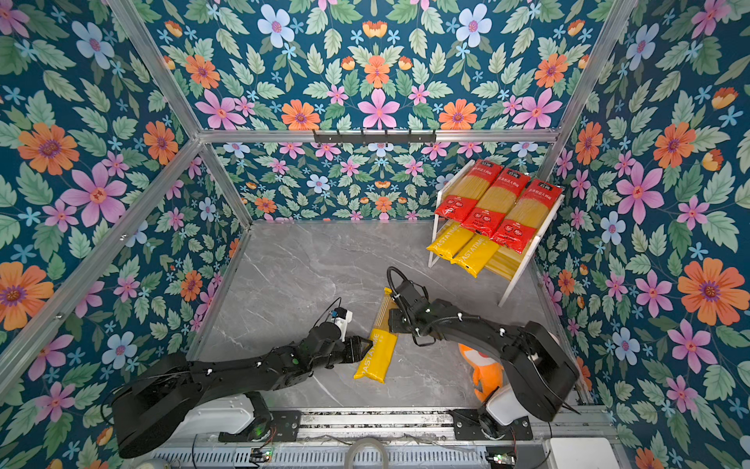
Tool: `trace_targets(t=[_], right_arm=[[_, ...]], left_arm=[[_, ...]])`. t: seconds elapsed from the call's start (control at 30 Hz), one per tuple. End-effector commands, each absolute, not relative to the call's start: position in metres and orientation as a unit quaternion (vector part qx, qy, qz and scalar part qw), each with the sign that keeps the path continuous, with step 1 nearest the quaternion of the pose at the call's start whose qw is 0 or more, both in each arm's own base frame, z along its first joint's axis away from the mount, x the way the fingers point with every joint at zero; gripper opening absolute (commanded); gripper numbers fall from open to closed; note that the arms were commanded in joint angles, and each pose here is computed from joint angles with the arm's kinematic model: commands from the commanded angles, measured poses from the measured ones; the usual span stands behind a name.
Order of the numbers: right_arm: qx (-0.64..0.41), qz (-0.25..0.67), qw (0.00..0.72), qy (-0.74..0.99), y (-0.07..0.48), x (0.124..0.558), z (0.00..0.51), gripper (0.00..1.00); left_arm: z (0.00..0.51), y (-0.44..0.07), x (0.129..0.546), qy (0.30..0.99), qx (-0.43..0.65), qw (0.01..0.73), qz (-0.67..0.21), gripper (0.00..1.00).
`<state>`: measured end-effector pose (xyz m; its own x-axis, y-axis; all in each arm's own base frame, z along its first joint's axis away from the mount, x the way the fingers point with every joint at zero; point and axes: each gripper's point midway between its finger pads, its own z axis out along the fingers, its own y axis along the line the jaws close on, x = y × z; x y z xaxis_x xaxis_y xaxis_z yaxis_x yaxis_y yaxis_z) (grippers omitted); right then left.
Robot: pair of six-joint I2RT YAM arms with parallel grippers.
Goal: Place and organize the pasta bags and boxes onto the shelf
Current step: 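Grasp the yellow spaghetti pack on the table with both grippers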
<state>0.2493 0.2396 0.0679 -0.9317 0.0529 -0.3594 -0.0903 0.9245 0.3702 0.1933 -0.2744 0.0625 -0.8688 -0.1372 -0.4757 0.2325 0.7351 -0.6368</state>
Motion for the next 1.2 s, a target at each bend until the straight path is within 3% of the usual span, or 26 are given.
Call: trace_targets(t=[0.0, 0.23, 0.43, 0.67, 0.9, 1.03, 1.17], right_arm=[[0.069, 0.254, 0.135, 0.955, 0.239, 0.221, 0.061, 0.7], [0.171, 0.361, 0.132, 0.907, 0.243, 0.21, 0.054, 0.71], [0.185, 0.365, 0.107, 0.906, 0.252, 0.204, 0.034, 0.7], [0.186, 0.387, 0.084, 0.899, 0.266, 0.203, 0.015, 0.69], [0.153, 0.417, 0.109, 0.889, 0.267, 0.201, 0.018, 0.65], [0.15, 0.397, 0.11, 0.899, 0.263, 0.201, 0.008, 0.56], [0.144, 0.416, 0.13, 0.888, 0.268, 0.208, 0.015, 0.35]], left_arm=[[0.055, -0.267, 0.201, 0.905, 0.039, 0.259, -0.336, 0.54], [0.039, -0.288, 0.207, 0.91, 0.064, 0.236, -0.334, 0.5], [0.016, -0.294, 0.203, 0.921, 0.068, 0.212, -0.319, 0.32], [-0.017, -0.301, 0.185, 0.94, 0.064, 0.164, -0.294, 0.29], [-0.007, -0.296, 0.184, 0.935, 0.063, 0.176, -0.301, 0.29], [0.0, -0.303, 0.184, 0.927, 0.064, 0.177, -0.324, 0.29], [0.011, -0.303, 0.185, 0.918, 0.056, 0.187, -0.346, 0.28]])
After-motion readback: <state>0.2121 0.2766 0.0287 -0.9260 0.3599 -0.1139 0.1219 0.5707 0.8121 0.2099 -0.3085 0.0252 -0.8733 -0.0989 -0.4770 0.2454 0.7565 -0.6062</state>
